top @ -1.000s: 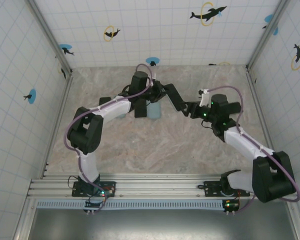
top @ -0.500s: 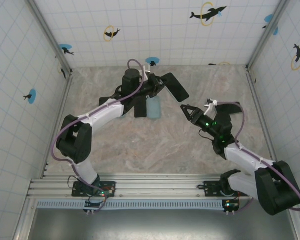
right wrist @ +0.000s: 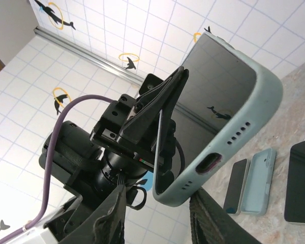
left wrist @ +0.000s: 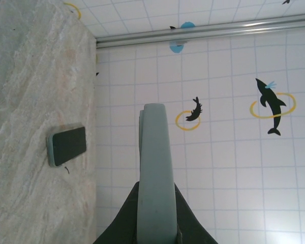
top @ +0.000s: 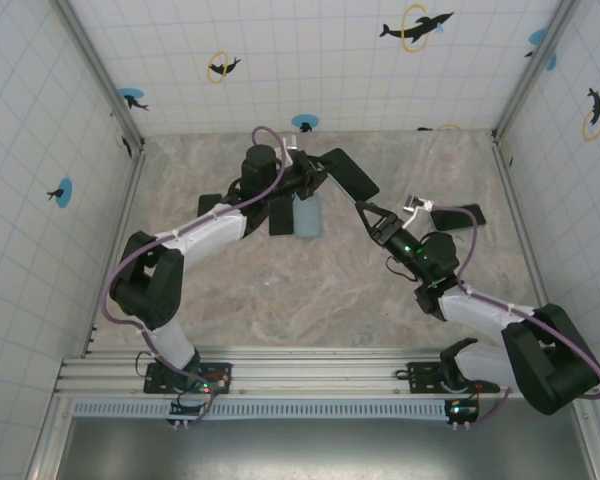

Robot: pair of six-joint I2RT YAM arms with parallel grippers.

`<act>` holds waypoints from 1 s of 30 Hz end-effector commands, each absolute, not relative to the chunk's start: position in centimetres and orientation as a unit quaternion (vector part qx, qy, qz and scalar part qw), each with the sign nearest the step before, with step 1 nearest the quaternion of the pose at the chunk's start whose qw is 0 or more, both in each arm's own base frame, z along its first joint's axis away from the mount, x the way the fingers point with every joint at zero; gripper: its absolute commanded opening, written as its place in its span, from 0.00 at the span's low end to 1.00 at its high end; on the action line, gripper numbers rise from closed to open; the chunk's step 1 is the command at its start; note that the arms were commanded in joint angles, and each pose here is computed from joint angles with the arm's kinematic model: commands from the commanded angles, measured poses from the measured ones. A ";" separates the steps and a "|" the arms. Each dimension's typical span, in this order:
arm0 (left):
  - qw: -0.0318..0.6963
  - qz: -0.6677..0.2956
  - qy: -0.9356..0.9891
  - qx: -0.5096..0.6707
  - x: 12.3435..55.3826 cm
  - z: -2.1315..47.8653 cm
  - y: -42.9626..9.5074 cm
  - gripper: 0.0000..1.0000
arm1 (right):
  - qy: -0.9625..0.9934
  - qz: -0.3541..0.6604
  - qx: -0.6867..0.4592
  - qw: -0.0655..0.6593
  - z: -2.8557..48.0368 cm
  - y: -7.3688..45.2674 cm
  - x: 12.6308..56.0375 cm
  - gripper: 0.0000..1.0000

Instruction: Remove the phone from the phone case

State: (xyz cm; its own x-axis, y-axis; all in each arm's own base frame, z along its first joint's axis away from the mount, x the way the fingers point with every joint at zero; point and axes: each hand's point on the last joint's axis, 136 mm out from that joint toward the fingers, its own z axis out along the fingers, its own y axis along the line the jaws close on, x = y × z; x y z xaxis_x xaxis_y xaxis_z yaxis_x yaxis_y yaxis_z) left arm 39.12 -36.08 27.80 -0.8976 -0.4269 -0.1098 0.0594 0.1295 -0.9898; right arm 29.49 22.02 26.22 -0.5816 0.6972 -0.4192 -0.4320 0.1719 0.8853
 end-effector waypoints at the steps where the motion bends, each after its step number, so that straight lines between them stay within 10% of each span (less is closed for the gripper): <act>1: 0.216 -0.688 0.685 -0.103 38.1 32.6 -35.3 0.04 | 0.592 0.650 0.102 0.466 28.3 22.0 29.6 0.33; 30: 0.205 -0.733 0.643 -0.082 36.0 37.4 -35.1 0.00 | 0.670 0.597 0.096 0.430 23.9 22.6 31.9 0.11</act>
State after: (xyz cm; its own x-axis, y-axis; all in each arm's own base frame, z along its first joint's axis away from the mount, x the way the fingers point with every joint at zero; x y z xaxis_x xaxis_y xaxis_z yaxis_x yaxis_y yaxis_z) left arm 39.30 -34.94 30.16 -0.8779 -0.4713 -0.0842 0.0676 0.0520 -0.9964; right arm 30.06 23.04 27.59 -0.5910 0.6483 -0.4800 -0.5017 0.1706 0.8481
